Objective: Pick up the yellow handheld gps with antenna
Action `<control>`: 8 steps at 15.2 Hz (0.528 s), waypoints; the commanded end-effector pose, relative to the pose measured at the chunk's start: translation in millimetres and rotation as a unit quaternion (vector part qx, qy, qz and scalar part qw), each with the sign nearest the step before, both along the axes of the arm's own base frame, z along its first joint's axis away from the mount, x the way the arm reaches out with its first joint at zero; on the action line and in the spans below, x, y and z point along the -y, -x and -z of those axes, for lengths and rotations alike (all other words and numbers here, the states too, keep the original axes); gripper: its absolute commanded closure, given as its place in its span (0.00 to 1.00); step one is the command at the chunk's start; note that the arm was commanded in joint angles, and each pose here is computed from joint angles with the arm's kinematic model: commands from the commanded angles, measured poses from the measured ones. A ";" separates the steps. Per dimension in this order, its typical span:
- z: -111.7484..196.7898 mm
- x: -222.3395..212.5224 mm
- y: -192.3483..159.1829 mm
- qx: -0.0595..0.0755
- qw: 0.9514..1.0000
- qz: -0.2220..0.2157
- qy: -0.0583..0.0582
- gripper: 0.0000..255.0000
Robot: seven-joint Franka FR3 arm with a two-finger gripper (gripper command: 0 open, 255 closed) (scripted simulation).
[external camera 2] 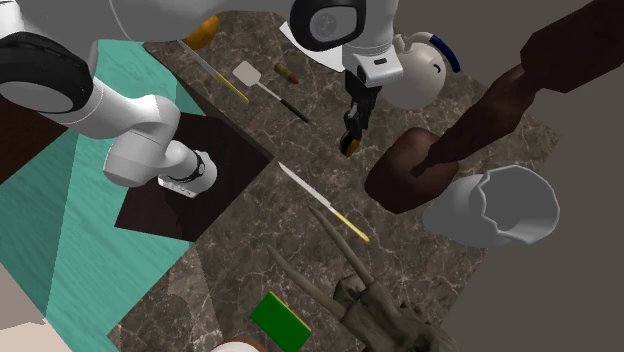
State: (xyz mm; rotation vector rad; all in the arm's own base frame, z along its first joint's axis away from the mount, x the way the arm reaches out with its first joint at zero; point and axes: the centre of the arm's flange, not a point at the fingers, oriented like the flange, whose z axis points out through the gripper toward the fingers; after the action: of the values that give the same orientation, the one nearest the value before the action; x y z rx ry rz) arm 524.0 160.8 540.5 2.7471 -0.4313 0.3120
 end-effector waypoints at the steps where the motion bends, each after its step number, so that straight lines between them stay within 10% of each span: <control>1: -4.1 -0.5 0.0 -0.001 1.000 0.000 0.000 1.00; 8: -41.1 -0.5 0.0 -0.001 1.000 0.000 0.000 1.00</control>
State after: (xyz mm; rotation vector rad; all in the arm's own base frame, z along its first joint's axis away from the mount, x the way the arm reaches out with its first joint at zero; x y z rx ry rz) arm 523.0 162.6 576.2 2.7474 -0.4305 0.3087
